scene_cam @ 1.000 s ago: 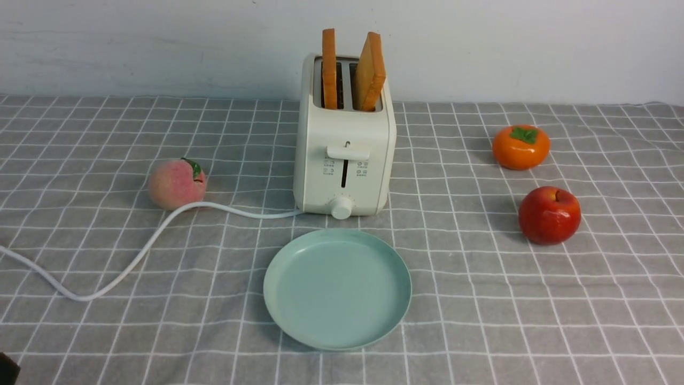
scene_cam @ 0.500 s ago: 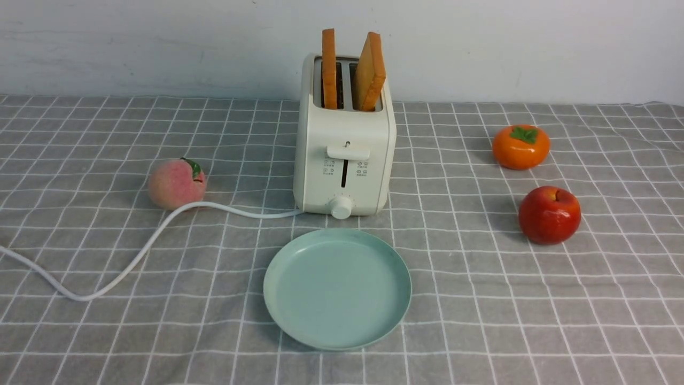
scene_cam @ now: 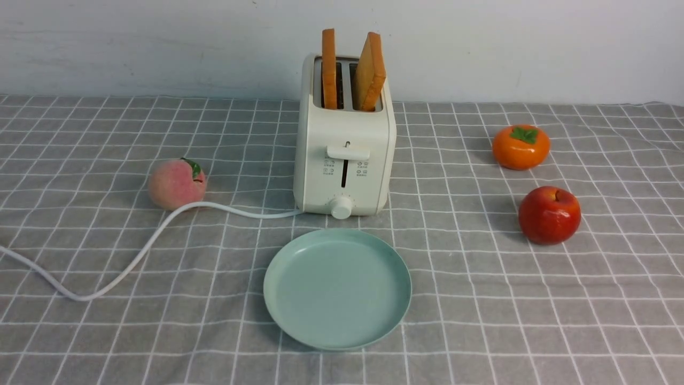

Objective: Take toasted bread from bread machine on grey coffee table place on plate.
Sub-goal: 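Reach for a toast slice standing in the toaster with the left gripper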

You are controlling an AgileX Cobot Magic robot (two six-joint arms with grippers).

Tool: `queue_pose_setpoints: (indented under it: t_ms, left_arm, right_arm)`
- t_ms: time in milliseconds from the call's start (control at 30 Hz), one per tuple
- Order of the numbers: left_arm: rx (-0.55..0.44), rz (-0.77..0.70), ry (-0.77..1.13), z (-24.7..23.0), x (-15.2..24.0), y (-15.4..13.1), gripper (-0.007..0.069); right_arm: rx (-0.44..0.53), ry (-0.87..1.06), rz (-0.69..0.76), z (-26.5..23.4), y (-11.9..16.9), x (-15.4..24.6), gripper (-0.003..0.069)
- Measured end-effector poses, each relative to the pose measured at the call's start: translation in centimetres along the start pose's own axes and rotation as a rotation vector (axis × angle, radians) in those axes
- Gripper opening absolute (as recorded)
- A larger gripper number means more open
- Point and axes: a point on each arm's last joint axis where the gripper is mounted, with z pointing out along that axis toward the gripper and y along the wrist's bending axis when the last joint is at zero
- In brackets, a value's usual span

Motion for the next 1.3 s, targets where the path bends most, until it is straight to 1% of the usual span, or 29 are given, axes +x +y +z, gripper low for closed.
queue_pose_setpoints:
  t_ms: [33, 67, 100, 133, 267, 300, 367, 433, 467, 500, 567, 633, 667, 733, 767, 867, 900, 967, 1000, 1067, 1100, 1133, 1167, 1233, 1267, 1300]
  left_arm:
    - [-0.033, 0.030, 0.170, 1.5, 0.4, -0.3, -0.0014]
    - [-0.052, 0.038, 0.244, 2.2, 0.6, -0.3, -0.0014]
    - [-0.099, 0.055, 0.410, 4.1, 1.2, -0.1, -0.0014]
    - [-0.142, 0.061, 0.541, 5.3, 1.8, 0.3, -0.0014]
    - [-0.254, 0.054, 0.836, 9.4, 3.2, 1.8, -0.0014]
    - [-0.271, 0.050, 0.879, 10.3, 3.5, 2.2, -0.0014]
    - [-0.290, 0.062, 0.973, 13.6, 3.8, 2.7, -0.0014]
    - [-0.282, 0.078, 0.992, 14.5, 3.7, 2.5, -0.0014]
    - [-0.240, 0.133, 1.009, 16.3, 3.7, 1.4, -0.0014]
    - [-0.238, 0.137, 1.017, 16.7, 3.8, 1.3, -0.0014]
    - [-0.158, 0.228, 1.038, 19.1, 4.3, -1.2, -0.0014]
    - [-0.137, 0.256, 1.039, 20.1, 4.4, -2.1, -0.0014]
    - [-0.122, 0.280, 1.021, 21.8, 4.3, -3.6, -0.0014]
    - [-0.135, 0.274, 1.002, 24.2, 4.3, -4.6, -0.0014]
    - [-0.135, 0.274, 1.002, 24.2, 4.3, -4.6, -0.0014]
    - [-0.122, 0.301, 0.947, 28.2, 3.9, -6.1, -0.0009]
    - [-0.115, 0.305, 0.936, 28.4, 3.7, -6.4, -0.0004]
    - [-0.096, 0.309, 0.906, 31.4, 4.0, -6.9, 0.0057]
    - [-0.089, 0.309, 0.895, 31.6, 3.8, -7.1, 0.0071]
    - [-0.074, 0.301, 0.864, 34.0, 4.5, -7.1, 0.0173]
    - [-0.070, 0.298, 0.858, 34.4, 4.6, -7.1, 0.0195]
    - [-0.063, 0.293, 0.841, 35.4, 5.0, -7.0, 0.0251]
    - [-0.052, 0.278, 0.818, 36.9, 5.7, -6.8, 0.0350]
    - [-0.039, 0.254, 0.790, 38.5, 6.7, -6.4, 0.0446]
    - [-0.036, 0.251, 0.782, 38.6, 6.8, -6.4, 0.0455]
    - [-0.030, 0.236, 0.760, 39.5, 7.5, -6.0, 0.0507]
  right_arm:
    - [0.035, 0.105, -0.051, 0.9, 0.4, -0.8, -0.0018]
    - [0.042, 0.132, -0.066, 1.1, 0.7, -1.2, -0.0018]
    - [0.084, 0.280, -0.120, 2.5, 0.8, -1.5, -0.0019]
    - [0.107, 0.374, -0.147, 3.5, 0.9, -1.6, -0.0019]
    - [0.132, 0.579, -0.197, 6.4, 0.7, -1.2, -0.0016]
    - [0.127, 0.609, -0.195, 7.0, 0.6, -1.0, -0.0015]
    - [0.112, 0.676, -0.175, 8.3, 0.6, -0.4, -0.0014]
    - [0.098, 0.687, -0.166, 8.6, 0.7, -0.3, -0.0013]
    - [0.075, 0.706, -0.156, 9.1, 0.8, -0.1, -0.0010]
    - [0.068, 0.709, -0.154, 9.2, 0.9, -0.1, -0.0010]
    - [0.028, 0.718, -0.151, 9.6, 1.2, 0.1, -0.0008]
    - [0.016, 0.714, -0.149, 9.6, 1.3, 0.1, -0.0008]
    - [0.002, 0.702, -0.154, 9.7, 1.4, 0.0, -0.0005]
    - [-0.002, 0.698, -0.163, 9.7, 1.4, 0.0, -0.0002]
    - [-0.002, 0.698, -0.163, 9.7, 1.4, 0.0, -0.0002]
    - [-0.008, 0.697, -0.162, 9.7, 1.4, -0.1, 0.0000]
    - [-0.008, 0.697, -0.161, 9.7, 1.4, 0.0, 0.0000]
    - [-0.011, 0.696, -0.160, 9.7, 1.5, -0.1, 0.0002]
    - [-0.011, 0.696, -0.160, 9.7, 1.5, -0.1, 0.0002]
    - [-0.012, 0.695, -0.158, 9.8, 1.5, -0.1, 0.0004]
    - [-0.012, 0.695, -0.158, 9.8, 1.5, -0.1, 0.0005]
    - [-0.012, 0.695, -0.157, 9.8, 1.5, -0.1, 0.0005]
    - [-0.012, 0.695, -0.157, 9.8, 1.5, -0.1, 0.0006]
    - [-0.012, 0.694, -0.157, 9.8, 1.5, -0.1, 0.0009]
    - [-0.012, 0.694, -0.157, 9.8, 1.5, -0.1, 0.0010]
    - [-0.013, 0.693, -0.158, 9.8, 1.5, -0.1, 0.0013]
